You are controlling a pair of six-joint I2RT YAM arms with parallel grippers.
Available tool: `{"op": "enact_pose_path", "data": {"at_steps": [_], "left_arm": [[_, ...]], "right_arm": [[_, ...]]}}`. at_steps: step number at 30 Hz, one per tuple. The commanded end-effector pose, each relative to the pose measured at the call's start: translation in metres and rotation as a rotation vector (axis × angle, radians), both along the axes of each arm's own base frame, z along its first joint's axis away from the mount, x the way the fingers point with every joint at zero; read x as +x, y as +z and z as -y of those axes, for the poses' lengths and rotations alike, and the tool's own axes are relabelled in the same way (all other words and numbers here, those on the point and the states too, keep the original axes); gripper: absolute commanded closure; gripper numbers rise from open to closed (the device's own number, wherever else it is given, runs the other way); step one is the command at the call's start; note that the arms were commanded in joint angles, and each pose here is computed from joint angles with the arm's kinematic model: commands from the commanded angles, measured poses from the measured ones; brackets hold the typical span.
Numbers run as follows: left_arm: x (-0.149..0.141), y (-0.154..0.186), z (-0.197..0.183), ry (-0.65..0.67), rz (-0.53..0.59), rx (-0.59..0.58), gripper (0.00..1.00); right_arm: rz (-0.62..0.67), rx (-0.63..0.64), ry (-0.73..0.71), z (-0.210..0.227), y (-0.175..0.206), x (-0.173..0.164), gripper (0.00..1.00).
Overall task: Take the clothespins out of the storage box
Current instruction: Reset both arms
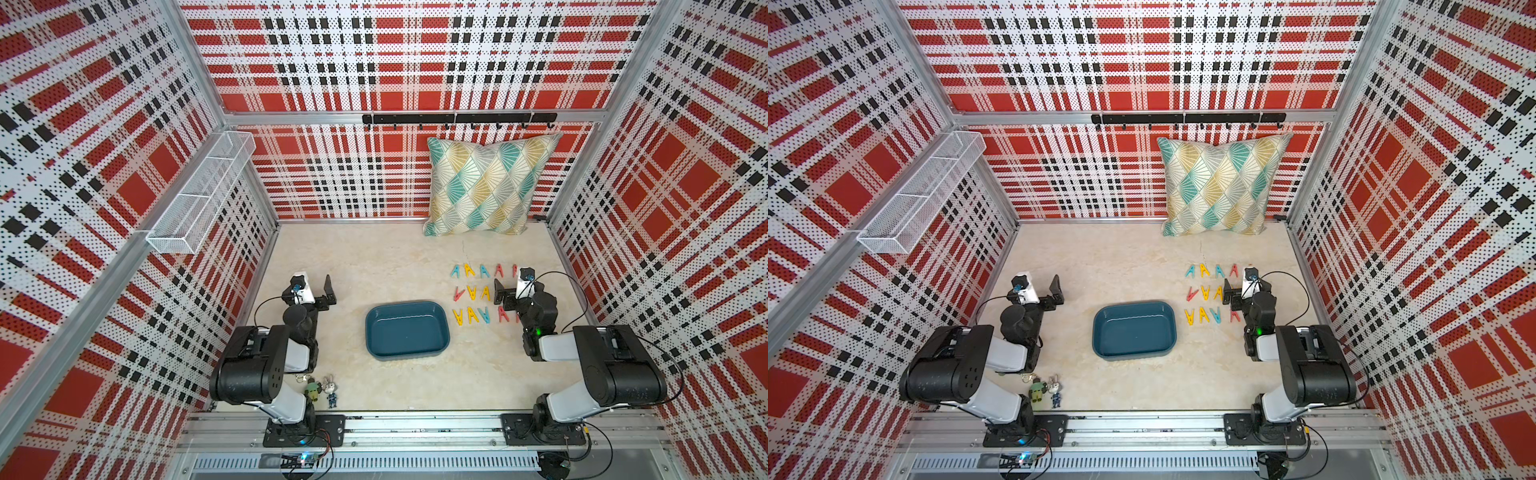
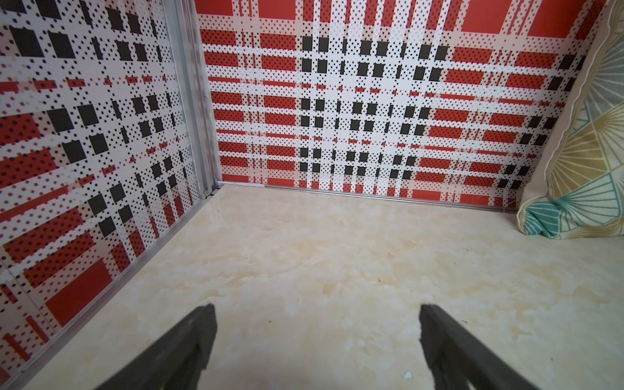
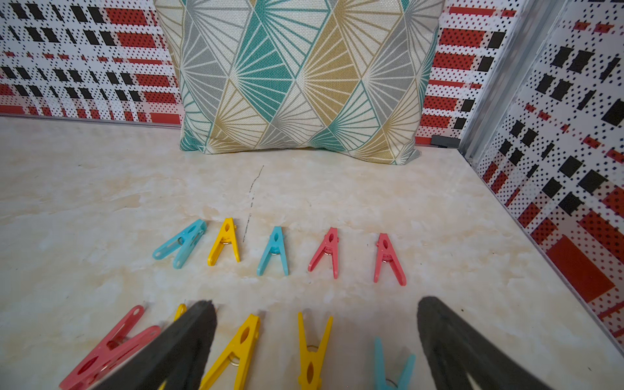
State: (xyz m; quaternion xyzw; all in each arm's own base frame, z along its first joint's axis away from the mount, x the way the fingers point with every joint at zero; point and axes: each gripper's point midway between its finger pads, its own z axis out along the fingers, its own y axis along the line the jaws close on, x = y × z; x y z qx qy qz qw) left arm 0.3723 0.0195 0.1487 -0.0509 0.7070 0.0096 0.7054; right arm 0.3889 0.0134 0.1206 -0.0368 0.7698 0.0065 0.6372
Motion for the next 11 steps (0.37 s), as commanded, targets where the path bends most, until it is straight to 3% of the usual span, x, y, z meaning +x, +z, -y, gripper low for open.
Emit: {"op": "enact_pose_path", "data": {"at_steps": [1, 11], "left_arm": [[0.0034, 0.007, 0.0013, 0.007, 0.021, 0.008, 0.01], [0.0032, 0.0065, 0.0009, 0.029, 0.015, 0.018, 0.01]], "right_arm": [[0.02, 0.008, -0.009, 0.0023, 0.0049, 0.0035, 0.0], [0.02, 0.008, -0.009, 0.0026, 0.0046, 0.0031, 0.0]]}}
